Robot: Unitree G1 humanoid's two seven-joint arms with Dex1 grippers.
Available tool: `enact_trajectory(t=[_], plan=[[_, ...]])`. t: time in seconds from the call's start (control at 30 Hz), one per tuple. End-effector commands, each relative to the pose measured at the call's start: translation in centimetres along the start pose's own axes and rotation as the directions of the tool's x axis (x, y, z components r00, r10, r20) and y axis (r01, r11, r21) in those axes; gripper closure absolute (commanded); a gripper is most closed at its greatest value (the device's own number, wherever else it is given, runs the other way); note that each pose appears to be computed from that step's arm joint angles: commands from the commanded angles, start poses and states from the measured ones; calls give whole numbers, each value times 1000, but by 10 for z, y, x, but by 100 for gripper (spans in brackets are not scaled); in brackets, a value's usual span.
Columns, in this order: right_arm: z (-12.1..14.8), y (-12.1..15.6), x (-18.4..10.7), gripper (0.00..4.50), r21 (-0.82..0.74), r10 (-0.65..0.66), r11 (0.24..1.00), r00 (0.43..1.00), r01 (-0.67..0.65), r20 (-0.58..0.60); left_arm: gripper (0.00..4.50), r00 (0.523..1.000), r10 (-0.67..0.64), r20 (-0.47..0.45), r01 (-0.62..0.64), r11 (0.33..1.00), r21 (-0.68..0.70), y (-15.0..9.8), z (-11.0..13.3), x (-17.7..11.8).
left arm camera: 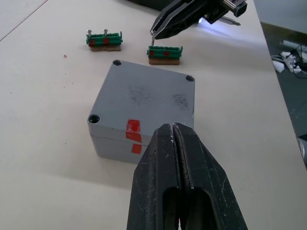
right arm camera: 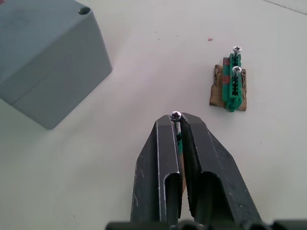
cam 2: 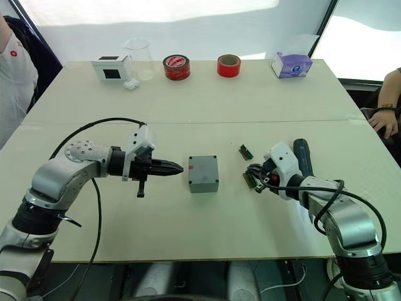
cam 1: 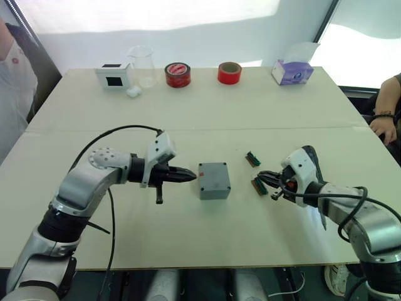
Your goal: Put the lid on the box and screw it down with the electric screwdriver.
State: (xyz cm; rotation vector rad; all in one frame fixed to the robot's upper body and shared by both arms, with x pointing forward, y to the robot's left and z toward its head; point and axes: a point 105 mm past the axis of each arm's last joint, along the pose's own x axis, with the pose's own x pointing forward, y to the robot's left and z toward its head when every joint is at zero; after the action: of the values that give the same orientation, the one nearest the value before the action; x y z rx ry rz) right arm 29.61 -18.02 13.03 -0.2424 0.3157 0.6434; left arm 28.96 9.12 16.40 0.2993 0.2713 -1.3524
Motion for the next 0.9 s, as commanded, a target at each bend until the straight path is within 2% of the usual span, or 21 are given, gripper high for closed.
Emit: enact_trajectory(t=[0.03,0.2,0.33,0.43,0.63,0.9], plan=[[25,0,-6,446,-26,0,1000,996,2,84,450,1000,18,20,-18,999,32,3,7,-6],[38,11,-1,446,-38,45,998,992,-40,117,450,1000,27,17,-27,999,25,4,4,-8],[58,27,9,446,-44,110,994,978,-103,179,450,999,46,17,-46,999,13,7,3,-9],[63,37,18,446,-48,153,988,969,-147,192,450,998,57,18,-57,998,10,9,2,-10],[66,50,32,446,-72,208,978,960,-198,189,450,998,68,18,-68,998,6,7,1,-10],[62,52,40,446,-84,226,973,960,-214,168,450,997,78,16,-78,997,-2,3,-1,-12]])
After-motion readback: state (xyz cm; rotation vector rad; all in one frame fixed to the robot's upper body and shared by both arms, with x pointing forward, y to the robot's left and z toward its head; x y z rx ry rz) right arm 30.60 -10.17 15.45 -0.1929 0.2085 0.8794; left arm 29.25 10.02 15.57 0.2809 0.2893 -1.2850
